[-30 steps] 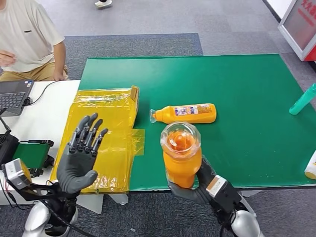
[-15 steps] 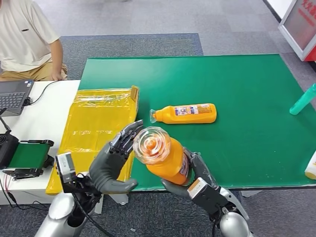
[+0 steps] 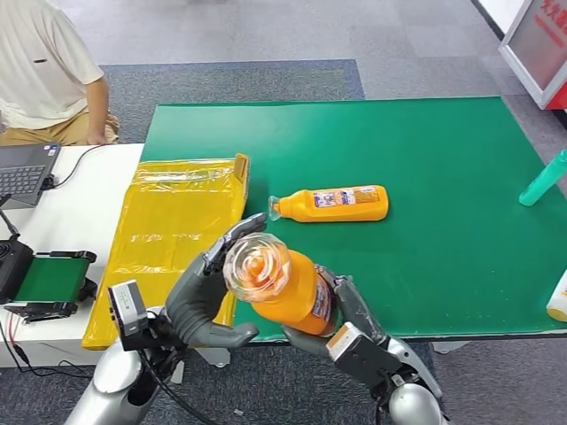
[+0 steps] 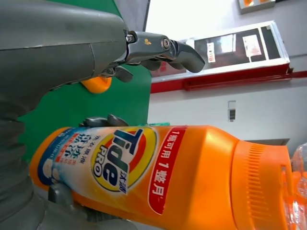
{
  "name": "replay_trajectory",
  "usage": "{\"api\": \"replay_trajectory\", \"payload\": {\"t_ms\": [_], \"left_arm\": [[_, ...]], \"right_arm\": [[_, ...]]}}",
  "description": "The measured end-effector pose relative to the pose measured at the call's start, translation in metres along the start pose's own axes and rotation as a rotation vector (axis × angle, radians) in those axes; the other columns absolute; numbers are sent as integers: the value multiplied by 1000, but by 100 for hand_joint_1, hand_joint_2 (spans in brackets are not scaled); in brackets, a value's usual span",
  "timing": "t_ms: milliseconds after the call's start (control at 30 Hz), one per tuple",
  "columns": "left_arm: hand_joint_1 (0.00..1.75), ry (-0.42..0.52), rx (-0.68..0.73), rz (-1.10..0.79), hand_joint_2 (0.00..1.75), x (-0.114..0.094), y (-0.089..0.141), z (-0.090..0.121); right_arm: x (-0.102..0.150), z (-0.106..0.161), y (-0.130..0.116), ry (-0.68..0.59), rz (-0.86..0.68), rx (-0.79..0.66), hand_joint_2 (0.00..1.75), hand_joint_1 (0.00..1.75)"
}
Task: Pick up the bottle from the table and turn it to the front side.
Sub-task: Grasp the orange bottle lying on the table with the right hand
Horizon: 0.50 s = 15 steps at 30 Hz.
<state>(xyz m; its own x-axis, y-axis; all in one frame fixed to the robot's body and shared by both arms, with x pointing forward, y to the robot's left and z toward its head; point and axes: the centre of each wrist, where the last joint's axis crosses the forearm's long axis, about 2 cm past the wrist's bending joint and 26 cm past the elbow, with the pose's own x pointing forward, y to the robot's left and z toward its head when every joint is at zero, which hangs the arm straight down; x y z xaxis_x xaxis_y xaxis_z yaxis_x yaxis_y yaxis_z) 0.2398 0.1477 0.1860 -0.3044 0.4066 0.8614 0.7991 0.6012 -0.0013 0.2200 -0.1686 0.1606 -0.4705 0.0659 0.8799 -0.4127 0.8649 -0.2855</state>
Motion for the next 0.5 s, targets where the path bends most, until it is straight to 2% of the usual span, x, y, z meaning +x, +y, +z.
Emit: {"api": "replay_trajectory", "payload": {"t_ms": [500], "left_arm": [[0,-16,-107,190,175,-3,-18,-6]], "right_arm": [[2,0,3,-20,106,-30,175,175]]}}
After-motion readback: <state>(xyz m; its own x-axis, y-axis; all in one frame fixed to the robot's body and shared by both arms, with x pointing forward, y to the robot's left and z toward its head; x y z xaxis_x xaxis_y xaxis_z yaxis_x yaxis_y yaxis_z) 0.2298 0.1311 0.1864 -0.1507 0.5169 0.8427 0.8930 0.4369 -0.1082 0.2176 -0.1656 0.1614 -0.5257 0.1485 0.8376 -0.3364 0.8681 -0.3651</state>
